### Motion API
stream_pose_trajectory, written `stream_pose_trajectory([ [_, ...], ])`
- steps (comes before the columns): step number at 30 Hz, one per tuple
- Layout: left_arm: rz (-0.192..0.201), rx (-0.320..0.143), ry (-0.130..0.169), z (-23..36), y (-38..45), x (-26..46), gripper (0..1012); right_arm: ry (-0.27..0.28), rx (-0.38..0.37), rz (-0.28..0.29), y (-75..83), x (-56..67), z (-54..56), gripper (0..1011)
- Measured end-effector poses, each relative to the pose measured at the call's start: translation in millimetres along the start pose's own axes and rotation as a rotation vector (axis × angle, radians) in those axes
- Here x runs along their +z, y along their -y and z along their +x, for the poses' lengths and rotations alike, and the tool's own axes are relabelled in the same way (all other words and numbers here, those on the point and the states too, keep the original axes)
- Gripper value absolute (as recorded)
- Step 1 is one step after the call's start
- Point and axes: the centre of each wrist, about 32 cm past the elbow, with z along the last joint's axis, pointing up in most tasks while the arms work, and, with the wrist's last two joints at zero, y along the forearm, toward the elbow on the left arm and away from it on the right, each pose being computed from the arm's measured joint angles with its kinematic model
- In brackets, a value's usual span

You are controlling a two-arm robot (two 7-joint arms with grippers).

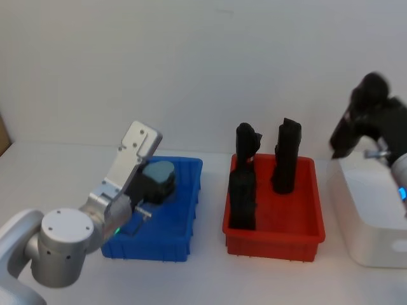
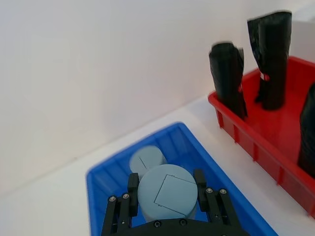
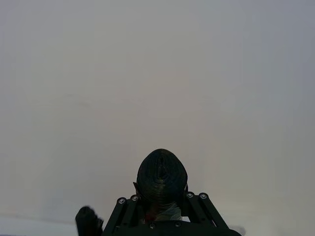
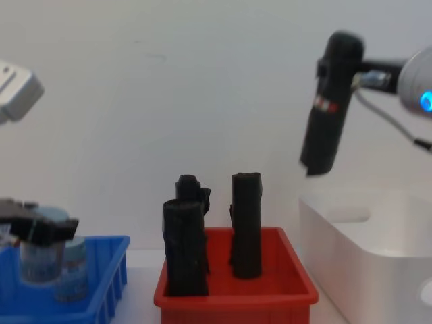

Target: Pick the cotton swabs from the blue box and place them into the white box.

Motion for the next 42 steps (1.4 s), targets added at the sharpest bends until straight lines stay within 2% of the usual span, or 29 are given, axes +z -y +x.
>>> stream_pose_trajectory([
  [3, -0.023, 0.015, 0.028, 1.1, -0.6, 8.7, 670, 0.006, -0.037, 0.049, 1.6, 7.8, 5.5, 348],
  [4, -0.041, 0.024, 0.046, 1.9, -0.9, 15.3, 670, 0.008, -0.047, 0.061, 2.2, 10.0, 7.4, 348],
  [5, -0.049, 0.028, 0.054, 2.2, -1.1, 18.0, 671, 0.013, -0.066, 0.081, 3.1, 13.1, 10.3, 348],
  [8, -0.092, 0.047, 0.092, 3.7, -1.4, 32.6, 670, 0.022, -0.097, 0.111, 4.5, 17.5, 14.8, 348],
  [10, -0.113, 0.052, 0.110, 4.1, -1.7, 39.0, 670, 0.037, -0.137, 0.144, 6.6, 23.0, 21.5, 348],
  [14, -0.178, 0.062, 0.157, 5.5, -1.3, 58.6, 671, 0.055, -0.180, 0.169, 9.4, 26.7, 28.7, 348],
  [15, -0.178, 0.062, 0.157, 5.5, -1.3, 58.6, 670, 0.059, -0.190, 0.172, 10.1, 27.1, 30.5, 348],
  [18, -0.238, 0.065, 0.191, 6.7, -0.2, 75.7, 670, 0.082, -0.238, 0.180, 14.5, 28.8, 39.0, 348],
  [20, -0.262, 0.064, 0.208, 7.0, 0.4, 82.1, 671, 0.090, -0.255, 0.177, 16.2, 28.9, 41.7, 348],
  [21, -0.288, 0.063, 0.222, 7.3, 1.2, 89.7, 671, 0.097, -0.269, 0.172, 18.0, 28.6, 44.5, 348],
  [23, -0.313, 0.061, 0.234, 7.7, 1.9, 96.1, 671, 0.103, -0.281, 0.163, 19.5, 28.1, 46.4, 348],
  [24, -0.341, 0.059, 0.249, 8.0, 2.5, 103.3, 671, 0.108, -0.289, 0.154, 20.8, 27.3, 48.1, 348],
  [26, -0.361, 0.056, 0.260, 8.2, 3.0, 108.0, 670, 0.113, -0.296, 0.142, 22.2, 26.2, 49.9, 348],
  [27, -0.381, 0.055, 0.270, 8.4, 3.4, 113.6, 670, 0.117, -0.301, 0.128, 23.3, 25.2, 51.1, 348],
  [34, -0.436, 0.046, 0.303, 9.3, 2.9, 129.7, 670, 0.124, -0.301, 0.057, 26.5, 19.1, 53.1, 348],
  [38, -0.451, 0.039, 0.312, 9.8, 1.8, 135.8, 671, 0.118, -0.289, 0.009, 26.5, 14.0, 52.2, 348],
  [42, -0.456, 0.029, 0.315, 10.4, 1.2, 138.6, 670, 0.107, -0.274, -0.044, 24.3, 5.8, 48.3, 348],
])
